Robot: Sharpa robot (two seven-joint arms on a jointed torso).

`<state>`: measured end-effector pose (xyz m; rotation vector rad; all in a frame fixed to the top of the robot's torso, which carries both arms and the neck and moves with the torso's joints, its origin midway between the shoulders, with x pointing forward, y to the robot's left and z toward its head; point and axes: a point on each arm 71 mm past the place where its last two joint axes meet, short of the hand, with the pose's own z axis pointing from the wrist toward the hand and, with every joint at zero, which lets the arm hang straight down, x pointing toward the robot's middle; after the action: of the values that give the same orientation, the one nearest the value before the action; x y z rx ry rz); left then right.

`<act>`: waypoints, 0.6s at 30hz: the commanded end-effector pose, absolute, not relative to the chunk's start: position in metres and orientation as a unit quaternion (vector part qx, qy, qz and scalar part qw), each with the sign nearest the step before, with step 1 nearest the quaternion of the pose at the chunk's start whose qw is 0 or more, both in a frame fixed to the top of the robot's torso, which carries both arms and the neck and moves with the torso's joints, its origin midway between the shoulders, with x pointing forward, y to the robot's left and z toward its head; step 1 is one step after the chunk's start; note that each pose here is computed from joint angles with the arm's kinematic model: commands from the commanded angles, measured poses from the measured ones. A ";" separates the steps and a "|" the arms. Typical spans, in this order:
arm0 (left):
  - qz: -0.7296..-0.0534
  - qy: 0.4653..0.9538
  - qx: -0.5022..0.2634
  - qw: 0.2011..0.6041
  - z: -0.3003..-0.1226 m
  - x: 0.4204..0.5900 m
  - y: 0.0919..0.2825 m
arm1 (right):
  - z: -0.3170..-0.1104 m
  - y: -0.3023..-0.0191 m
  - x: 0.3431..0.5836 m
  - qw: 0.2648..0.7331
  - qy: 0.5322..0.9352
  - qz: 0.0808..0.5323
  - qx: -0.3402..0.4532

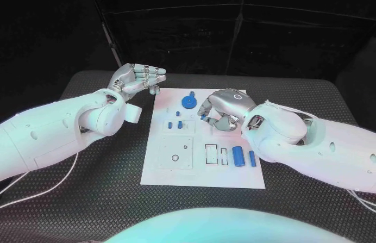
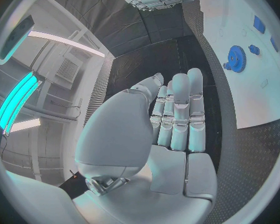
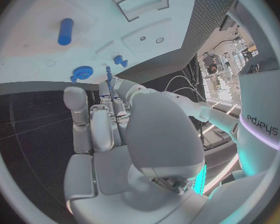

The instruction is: Assemble the parts on the task board

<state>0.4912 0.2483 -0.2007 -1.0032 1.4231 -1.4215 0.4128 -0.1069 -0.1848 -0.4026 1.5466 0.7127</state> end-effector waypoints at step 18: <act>-0.586 0.566 -0.402 0.418 -0.199 0.492 0.238 | -0.221 -0.061 0.396 0.579 0.703 0.366 -0.192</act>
<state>0.4916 0.2399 -0.2012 -1.0102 1.4282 -1.4448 0.3971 -0.0630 -0.2200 -0.4296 1.6312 0.8419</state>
